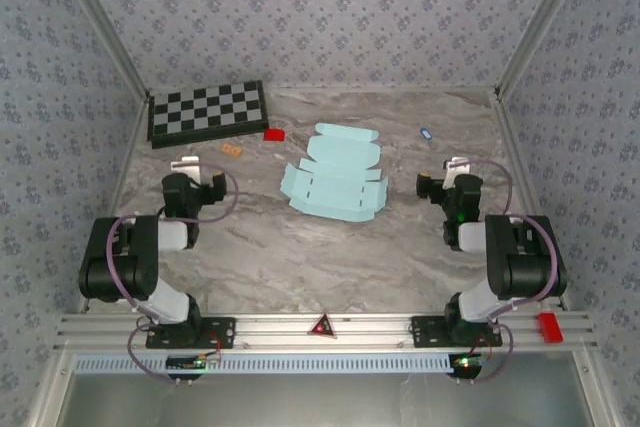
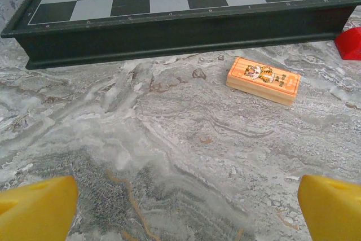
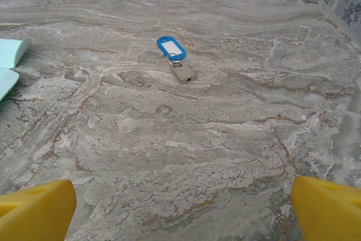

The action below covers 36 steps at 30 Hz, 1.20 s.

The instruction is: Fold the paper box

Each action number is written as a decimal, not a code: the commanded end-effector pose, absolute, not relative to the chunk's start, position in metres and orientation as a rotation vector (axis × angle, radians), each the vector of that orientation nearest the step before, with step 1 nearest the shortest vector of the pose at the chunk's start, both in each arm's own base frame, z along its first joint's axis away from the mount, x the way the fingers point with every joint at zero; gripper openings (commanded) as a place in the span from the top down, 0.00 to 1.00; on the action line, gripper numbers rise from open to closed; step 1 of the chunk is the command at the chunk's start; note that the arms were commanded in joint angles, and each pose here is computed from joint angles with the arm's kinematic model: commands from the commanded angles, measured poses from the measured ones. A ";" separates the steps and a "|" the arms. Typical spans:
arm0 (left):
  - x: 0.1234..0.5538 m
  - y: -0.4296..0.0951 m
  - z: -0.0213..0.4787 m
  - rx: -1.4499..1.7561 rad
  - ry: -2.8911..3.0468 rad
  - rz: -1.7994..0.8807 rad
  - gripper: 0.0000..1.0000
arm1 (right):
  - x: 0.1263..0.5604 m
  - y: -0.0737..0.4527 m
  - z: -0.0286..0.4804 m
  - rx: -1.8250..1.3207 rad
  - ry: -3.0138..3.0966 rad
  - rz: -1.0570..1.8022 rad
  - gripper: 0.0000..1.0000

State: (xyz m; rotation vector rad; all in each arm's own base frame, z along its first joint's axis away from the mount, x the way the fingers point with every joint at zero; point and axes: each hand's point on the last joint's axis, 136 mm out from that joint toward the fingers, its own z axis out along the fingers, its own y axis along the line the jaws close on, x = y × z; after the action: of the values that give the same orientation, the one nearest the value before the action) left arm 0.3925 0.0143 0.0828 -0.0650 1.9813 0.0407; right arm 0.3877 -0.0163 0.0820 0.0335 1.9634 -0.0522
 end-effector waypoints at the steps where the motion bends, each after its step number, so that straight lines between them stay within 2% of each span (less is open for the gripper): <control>1: 0.398 0.014 0.089 -0.071 1.964 0.040 0.00 | 0.392 -0.018 0.086 0.029 1.955 -0.073 0.01; 29: 0.398 0.013 0.089 -0.068 1.961 0.033 0.00 | 0.391 -0.019 0.085 0.036 1.955 -0.074 0.00; 36: 0.390 0.007 0.124 -0.085 2.029 0.030 0.00 | 0.382 -0.030 0.112 0.117 1.944 -0.132 0.01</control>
State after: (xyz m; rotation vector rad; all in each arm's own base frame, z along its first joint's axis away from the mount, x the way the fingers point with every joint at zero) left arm 0.3863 0.0086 0.0925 -0.0559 2.0271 0.0361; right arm 0.3836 -0.0239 0.0930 0.0660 1.9549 -0.0983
